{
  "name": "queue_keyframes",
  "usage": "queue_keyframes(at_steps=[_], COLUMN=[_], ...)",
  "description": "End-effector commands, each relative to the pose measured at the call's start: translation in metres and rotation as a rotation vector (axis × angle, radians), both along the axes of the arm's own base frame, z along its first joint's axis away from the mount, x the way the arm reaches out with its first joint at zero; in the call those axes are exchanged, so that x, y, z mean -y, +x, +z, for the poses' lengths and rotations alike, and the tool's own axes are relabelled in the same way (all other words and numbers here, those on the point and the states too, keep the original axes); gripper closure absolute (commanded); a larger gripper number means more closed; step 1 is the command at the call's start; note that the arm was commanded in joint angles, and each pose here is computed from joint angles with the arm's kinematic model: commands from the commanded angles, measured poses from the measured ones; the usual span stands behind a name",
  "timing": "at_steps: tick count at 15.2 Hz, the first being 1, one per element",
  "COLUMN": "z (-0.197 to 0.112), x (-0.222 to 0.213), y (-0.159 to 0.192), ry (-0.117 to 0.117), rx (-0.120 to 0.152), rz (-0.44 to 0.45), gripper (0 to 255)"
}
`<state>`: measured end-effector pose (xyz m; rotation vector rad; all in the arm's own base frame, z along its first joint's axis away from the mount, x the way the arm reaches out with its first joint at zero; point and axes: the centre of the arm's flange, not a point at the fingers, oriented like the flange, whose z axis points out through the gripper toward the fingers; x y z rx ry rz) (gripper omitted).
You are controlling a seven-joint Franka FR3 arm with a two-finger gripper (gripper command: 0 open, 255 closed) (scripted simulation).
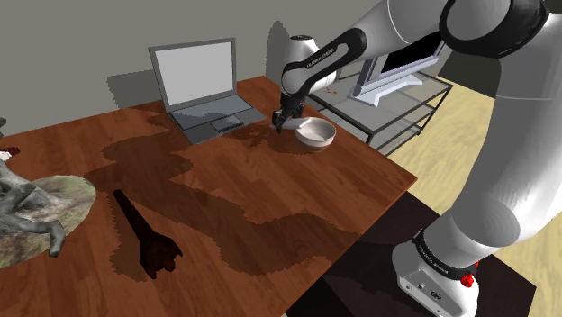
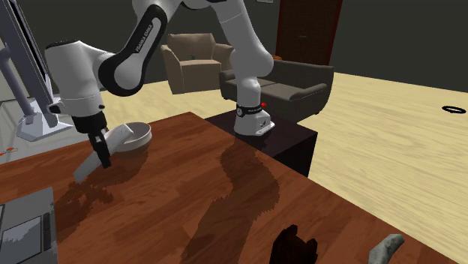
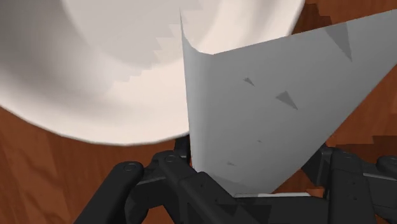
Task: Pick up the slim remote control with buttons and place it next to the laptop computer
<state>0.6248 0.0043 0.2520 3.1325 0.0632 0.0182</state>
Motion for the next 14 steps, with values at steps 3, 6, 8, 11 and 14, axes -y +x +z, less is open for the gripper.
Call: queue_keyframes(at_steps=[3, 6, 8, 11, 14], z=[-0.0222, -0.0222, -0.0222, -0.0214, -0.0211], x=[0.0023, 0.0022, 0.0022, 0.0048, 0.0088], y=[-0.0049, -0.0049, -0.0049, -0.0040, -0.0062], ry=[0.000, 0.000, 0.000, 0.000, 0.000], rx=[-0.019, -0.019, -0.019, -0.019, -0.019], rz=[-0.005, -0.005, -0.005, -0.005, -0.004], gripper=[255, 255, 255, 0, 0])
